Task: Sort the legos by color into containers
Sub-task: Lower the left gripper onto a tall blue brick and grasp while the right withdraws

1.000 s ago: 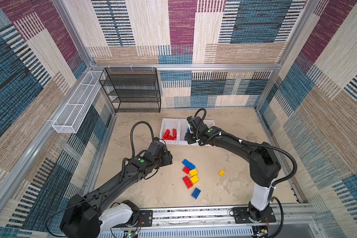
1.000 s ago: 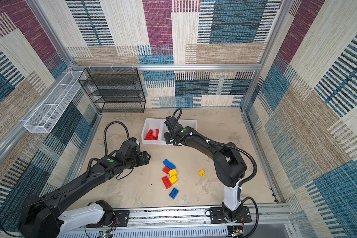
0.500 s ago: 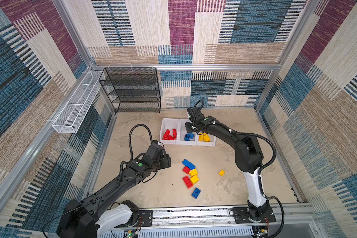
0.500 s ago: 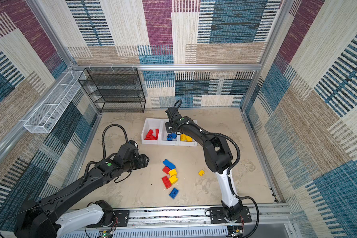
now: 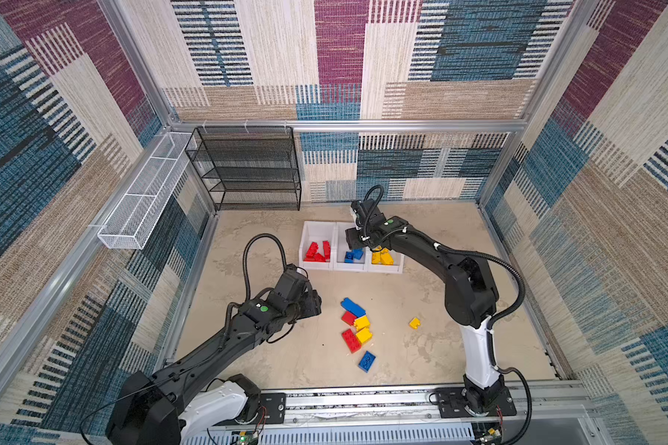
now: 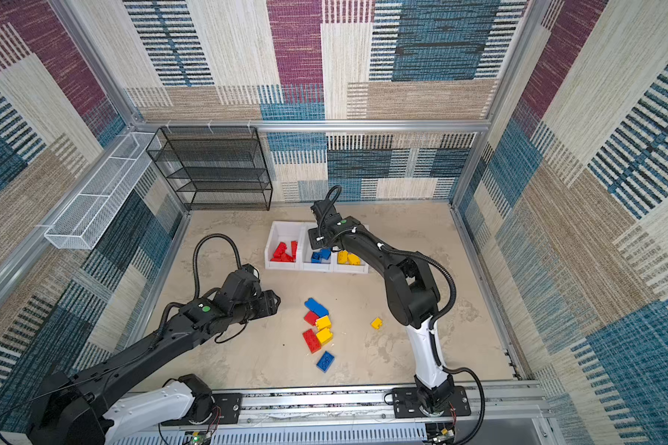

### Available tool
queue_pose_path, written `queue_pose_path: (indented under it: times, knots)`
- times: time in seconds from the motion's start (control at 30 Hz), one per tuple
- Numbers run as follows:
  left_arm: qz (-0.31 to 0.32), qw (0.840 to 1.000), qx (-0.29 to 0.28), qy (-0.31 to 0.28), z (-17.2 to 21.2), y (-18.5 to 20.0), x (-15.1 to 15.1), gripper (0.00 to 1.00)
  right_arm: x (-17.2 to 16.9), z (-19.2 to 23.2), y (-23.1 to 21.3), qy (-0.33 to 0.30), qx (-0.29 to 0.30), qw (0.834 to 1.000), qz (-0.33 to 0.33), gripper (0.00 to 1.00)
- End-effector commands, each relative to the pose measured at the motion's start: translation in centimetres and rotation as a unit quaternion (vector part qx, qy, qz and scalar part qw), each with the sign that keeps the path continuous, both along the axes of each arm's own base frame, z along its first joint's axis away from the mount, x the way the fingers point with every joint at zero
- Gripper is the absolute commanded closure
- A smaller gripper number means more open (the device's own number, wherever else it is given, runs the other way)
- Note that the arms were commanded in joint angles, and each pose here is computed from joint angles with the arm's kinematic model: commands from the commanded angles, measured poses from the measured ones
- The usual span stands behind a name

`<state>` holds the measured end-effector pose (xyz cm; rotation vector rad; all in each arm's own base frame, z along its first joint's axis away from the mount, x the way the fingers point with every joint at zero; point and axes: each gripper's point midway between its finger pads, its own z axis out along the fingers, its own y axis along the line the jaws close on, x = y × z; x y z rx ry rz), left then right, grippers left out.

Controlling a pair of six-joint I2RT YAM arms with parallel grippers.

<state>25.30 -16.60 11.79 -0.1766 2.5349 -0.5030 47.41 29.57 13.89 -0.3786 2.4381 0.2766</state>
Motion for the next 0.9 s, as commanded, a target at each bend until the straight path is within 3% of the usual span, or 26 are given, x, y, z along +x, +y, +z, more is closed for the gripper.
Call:
queue_pose_path:
  times: [0.0, 0.5, 0.87]
  knots:
    - [0.004, 1.000, -0.002, 0.003, 0.0, -0.2, 0.2, 0.31, -0.4, 1.2, 0.0, -0.006, 0.017, 1.000, 0.000, 0.37]
    - [-0.072, 0.996, 0.025, 0.044, -1.9, -5.0, 0.4, 0.31, -7.5, 0.1, -5.2, 0.022, 0.033, 0.998, -0.038, 0.37]
    - [-0.110, 0.989, -0.013, 0.094, -4.8, -10.5, 0.7, 0.31, -9.5, -0.7, -8.1, 0.031, 0.043, 0.996, -0.072, 0.37]
